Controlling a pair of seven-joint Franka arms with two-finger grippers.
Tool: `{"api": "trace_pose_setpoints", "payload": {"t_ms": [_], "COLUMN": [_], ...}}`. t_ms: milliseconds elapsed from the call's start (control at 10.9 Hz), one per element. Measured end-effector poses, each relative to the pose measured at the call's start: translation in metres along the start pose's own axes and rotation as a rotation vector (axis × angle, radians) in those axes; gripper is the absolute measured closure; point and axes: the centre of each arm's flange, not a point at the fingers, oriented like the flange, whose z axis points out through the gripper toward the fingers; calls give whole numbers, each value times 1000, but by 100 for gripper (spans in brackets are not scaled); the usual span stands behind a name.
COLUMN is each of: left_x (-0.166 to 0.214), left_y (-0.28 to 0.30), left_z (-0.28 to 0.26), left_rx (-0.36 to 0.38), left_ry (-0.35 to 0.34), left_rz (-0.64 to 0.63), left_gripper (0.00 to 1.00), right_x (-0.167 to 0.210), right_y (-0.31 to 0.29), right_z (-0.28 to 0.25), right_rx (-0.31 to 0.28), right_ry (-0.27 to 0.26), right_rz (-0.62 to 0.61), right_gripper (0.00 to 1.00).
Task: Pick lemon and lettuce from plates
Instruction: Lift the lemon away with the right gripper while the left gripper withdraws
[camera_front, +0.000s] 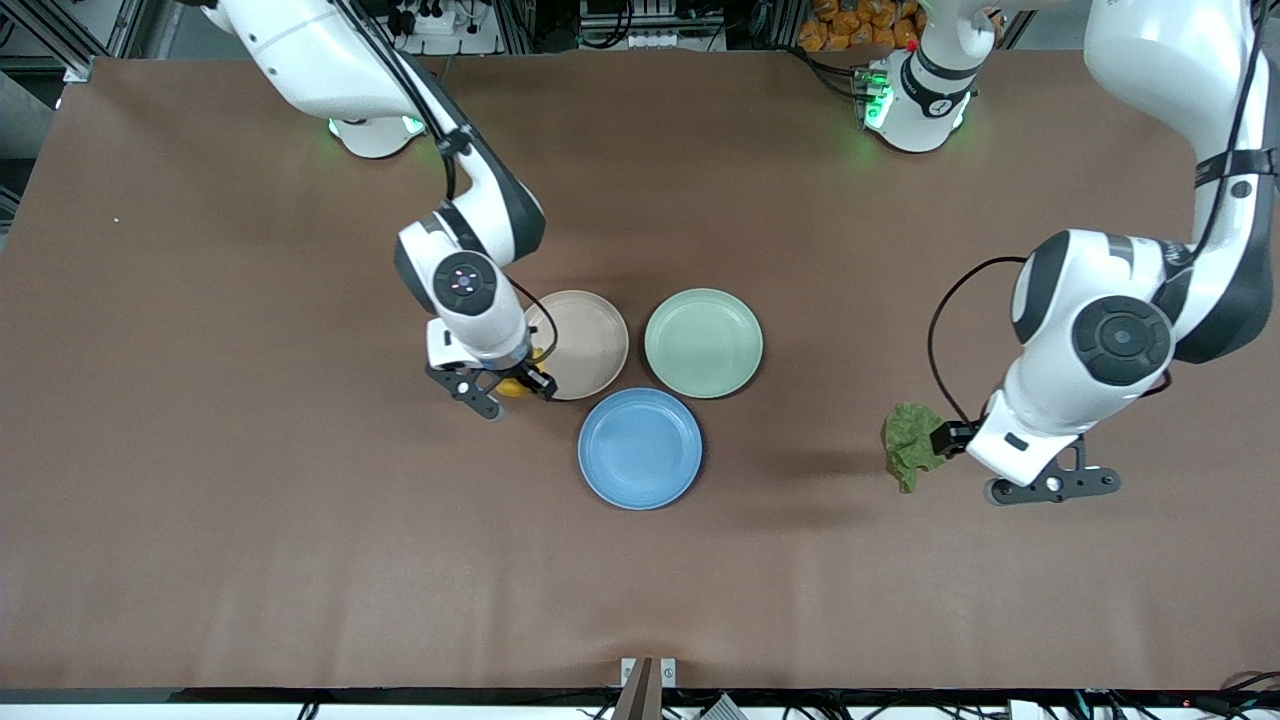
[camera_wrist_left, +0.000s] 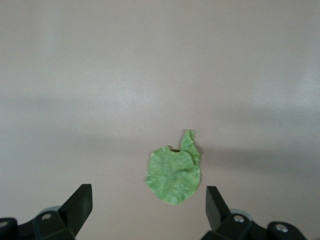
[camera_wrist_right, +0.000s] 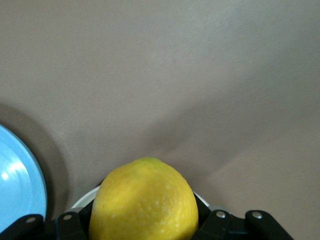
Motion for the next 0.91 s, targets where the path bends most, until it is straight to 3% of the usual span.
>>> {"api": "trace_pose_setpoints", "payload": {"t_ms": [365, 731, 913], "left_x": [1, -6, -16], "left_y": [-20, -42, -53], "left_z": [-17, -50, -76], "left_rx": [-3, -25, -42], "left_ry": [8, -2, -26], "left_rz": [44, 40, 28], "left_gripper": [0, 0, 0], "right_x": [39, 92, 105], "right_y": [44, 125, 152], "right_z": [-64, -139, -164], "right_rx": [-47, -86, -91], "right_ry": [-129, -261, -292], "right_rz": [-85, -201, -246], "right_gripper": [39, 39, 39]}}
